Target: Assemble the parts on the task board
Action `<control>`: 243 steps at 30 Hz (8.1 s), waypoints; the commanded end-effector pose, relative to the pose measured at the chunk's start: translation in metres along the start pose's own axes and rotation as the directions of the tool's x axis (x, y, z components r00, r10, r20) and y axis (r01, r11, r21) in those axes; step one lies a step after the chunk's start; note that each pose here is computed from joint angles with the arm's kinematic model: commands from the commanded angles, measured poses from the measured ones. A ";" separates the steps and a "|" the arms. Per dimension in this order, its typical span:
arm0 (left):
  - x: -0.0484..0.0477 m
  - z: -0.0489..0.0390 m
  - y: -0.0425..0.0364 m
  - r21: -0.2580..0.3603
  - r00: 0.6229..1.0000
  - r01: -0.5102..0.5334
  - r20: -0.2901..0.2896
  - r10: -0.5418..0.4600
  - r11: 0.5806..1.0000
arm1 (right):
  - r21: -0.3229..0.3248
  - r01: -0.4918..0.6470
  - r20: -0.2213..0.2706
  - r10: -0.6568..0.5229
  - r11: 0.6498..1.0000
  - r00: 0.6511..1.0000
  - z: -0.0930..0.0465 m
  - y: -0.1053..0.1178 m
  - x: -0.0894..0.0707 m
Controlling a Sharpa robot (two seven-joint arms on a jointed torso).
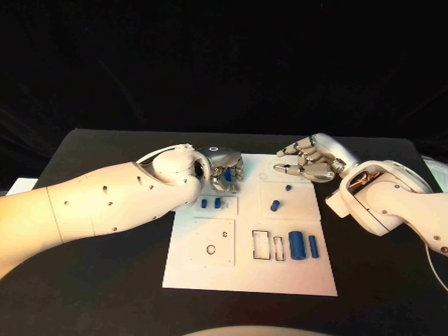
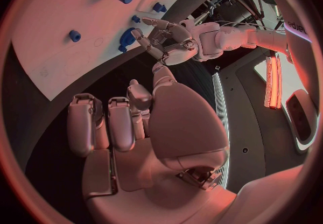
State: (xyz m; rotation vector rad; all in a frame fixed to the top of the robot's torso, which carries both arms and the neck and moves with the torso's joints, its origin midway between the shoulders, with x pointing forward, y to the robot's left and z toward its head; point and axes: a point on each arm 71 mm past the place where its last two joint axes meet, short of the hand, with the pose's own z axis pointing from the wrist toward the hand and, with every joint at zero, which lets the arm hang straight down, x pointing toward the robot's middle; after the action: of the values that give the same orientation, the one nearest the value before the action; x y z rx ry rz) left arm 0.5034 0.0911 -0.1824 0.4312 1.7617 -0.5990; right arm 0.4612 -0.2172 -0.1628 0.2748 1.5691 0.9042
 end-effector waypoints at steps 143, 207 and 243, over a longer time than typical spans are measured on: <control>0.0110 -0.0348 0.0474 -0.181 0.993 0.104 -0.034 -0.112 0.978 | 0.041 0.021 -0.064 -0.018 0.999 0.998 -0.001 -0.009 0.007; -0.0050 -0.1120 0.0984 0.198 -0.103 0.979 0.288 -0.952 -0.046 | -0.056 0.635 -0.217 -0.631 0.770 0.745 0.009 -0.013 0.042; -0.0035 -0.1078 0.0955 0.190 -0.110 0.980 0.274 -0.955 -0.058 | -0.246 0.403 -0.133 -0.443 0.882 0.887 -0.020 0.073 0.079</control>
State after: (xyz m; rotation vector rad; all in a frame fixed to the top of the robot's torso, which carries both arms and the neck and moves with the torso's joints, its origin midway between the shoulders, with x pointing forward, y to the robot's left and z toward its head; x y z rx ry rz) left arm 0.4761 0.2355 -0.1747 -1.2752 1.4384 -1.5239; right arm 0.4063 -0.1323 -0.1695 -0.2986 1.5889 0.7166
